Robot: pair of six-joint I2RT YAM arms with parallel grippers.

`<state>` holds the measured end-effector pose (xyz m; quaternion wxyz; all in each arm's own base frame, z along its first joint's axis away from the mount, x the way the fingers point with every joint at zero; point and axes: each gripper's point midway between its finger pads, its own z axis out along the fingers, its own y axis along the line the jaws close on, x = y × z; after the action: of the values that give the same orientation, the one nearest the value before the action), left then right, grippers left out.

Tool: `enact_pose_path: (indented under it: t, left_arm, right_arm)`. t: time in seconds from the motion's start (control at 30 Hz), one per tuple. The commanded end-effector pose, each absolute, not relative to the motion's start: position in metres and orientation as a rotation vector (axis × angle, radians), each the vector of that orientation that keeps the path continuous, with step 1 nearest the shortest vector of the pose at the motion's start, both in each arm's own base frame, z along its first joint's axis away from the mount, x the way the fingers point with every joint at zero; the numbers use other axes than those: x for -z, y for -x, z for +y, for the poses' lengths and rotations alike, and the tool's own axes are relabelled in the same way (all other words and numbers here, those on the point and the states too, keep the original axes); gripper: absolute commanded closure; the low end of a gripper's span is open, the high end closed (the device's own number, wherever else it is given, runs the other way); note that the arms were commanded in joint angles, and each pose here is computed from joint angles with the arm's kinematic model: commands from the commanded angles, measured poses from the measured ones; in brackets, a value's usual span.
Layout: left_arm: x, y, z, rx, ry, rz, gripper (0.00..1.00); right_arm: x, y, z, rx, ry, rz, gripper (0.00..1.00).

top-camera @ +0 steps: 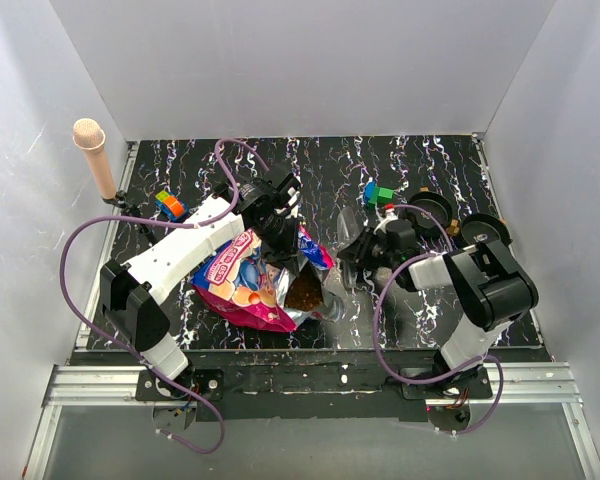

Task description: Serve the pet food

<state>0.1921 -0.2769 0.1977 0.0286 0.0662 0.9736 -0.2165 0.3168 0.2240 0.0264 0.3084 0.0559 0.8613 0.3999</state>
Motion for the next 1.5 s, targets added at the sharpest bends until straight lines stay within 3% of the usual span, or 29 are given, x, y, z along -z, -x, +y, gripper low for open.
enact_pose_path:
  t: [0.0,0.23,0.47,0.7,1.0,1.33,1.47]
  left_arm:
    - [-0.217,-0.169,-0.268,0.707,-0.235,3.047,1.0]
    - [-0.214,-0.184,-0.279,0.736,-0.25,2.992,1.0]
    - [-0.206,-0.212,-0.293,0.705,-0.131,2.935,1.0]
    - [-0.211,-0.241,-0.314,0.724,-0.133,2.852,1.0]
    - [-0.217,-0.26,-0.339,0.826,-0.227,2.787,1.0]
    - [-0.236,-0.246,-0.343,0.888,-0.403,2.791,1.0]
    - [-0.256,-0.236,-0.346,0.987,-0.431,2.744,1.0]
  right_arm:
    - [0.021,-0.314,0.202,-0.632,-0.201,2.406,0.95]
    - [-0.025,-0.283,0.186,-0.496,-0.139,2.59,0.99]
    - [-0.115,-0.199,0.19,-0.688,-0.127,2.873,0.99]
    - [-0.221,-0.127,0.182,-0.929,-0.007,2.822,0.99]
    - [-0.253,-0.053,0.165,-1.058,0.321,2.855,0.99]
    - [-0.263,-0.065,0.202,-1.196,0.527,2.841,0.99]
    - [-0.246,-0.104,0.222,-1.119,0.454,2.822,0.99]
